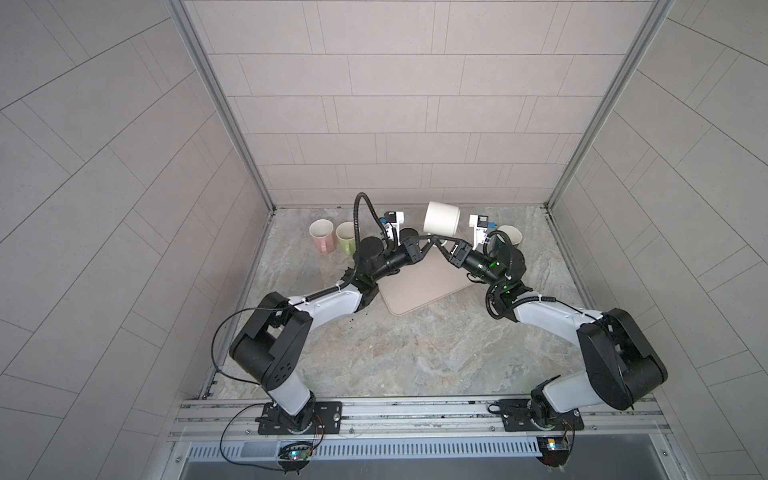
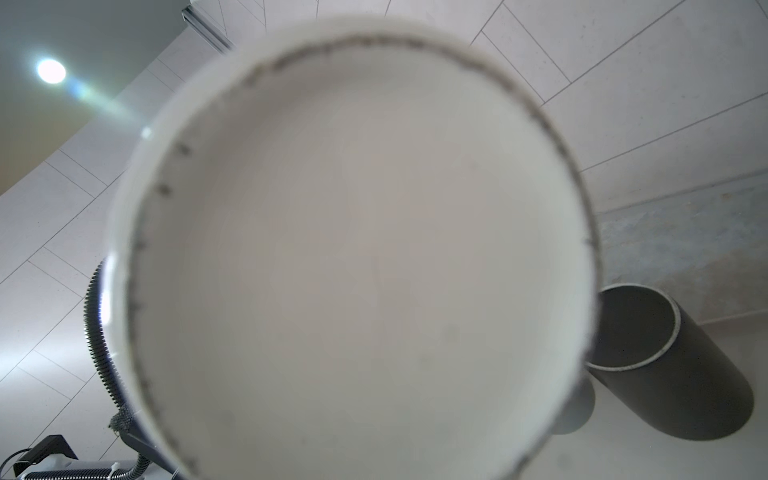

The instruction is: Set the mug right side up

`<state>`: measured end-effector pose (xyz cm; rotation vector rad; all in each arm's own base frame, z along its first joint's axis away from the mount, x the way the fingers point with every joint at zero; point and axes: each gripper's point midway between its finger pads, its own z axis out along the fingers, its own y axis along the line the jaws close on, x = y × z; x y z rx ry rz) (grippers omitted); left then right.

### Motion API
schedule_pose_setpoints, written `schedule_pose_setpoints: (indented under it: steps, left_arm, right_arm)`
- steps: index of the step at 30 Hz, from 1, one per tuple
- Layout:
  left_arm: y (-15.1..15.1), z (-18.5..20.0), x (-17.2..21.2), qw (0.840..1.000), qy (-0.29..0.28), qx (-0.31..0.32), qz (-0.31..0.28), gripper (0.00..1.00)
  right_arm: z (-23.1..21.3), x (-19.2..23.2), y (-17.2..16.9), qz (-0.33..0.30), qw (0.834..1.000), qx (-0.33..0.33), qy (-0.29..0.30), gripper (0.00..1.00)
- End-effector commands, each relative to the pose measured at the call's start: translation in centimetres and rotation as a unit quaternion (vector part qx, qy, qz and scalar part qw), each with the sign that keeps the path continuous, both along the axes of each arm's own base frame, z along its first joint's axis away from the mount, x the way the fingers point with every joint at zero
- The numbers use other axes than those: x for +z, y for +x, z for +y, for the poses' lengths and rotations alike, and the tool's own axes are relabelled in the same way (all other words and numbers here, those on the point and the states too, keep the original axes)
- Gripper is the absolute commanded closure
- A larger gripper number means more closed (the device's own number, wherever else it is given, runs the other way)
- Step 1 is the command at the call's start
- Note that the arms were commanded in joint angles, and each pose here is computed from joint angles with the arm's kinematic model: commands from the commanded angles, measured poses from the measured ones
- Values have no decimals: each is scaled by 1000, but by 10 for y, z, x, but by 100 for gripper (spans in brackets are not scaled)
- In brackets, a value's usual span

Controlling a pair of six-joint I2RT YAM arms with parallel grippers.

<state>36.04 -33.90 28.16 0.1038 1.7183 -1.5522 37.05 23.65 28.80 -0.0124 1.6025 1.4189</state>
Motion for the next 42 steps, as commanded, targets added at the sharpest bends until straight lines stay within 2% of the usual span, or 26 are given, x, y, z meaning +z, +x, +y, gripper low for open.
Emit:
schedule_pose_setpoints:
  steps: [1,4,9,14,17,25,31,36,39,42]
  left_arm:
    - [-41,-5,78,989,-41,-43,-133,100]
    - [-38,-3,68,991,-6,-27,-131,100]
    - [-35,5,61,991,36,-1,-131,100]
    - [-31,7,57,992,46,9,-117,100]
    - [-24,13,46,991,76,30,-110,100]
    - [9,58,28,984,128,102,-77,100]
    - [36,102,15,973,159,162,-49,100]
    - [55,171,6,944,220,246,-14,100]
    - [52,219,9,915,259,310,0,100]
    - [44,254,15,886,309,347,7,100]
  right_arm:
    - [3,-9,-4,24,999,21,-19,61]
    - [2,-10,-4,25,999,18,-21,59]
    - [1,-14,-5,24,999,15,-23,51]
    - [-2,-13,-9,17,999,10,-29,45]
    - [-6,-12,-13,13,999,2,-44,42]
    - [-31,-10,-29,-3,990,-58,-127,30]
    - [-40,-2,-44,-14,984,-67,-162,28]
    - [-53,3,-57,-22,977,-86,-193,27]
    - [-56,5,-65,-22,974,-84,-207,27]
    - [-58,5,-71,-23,975,-81,-204,27]
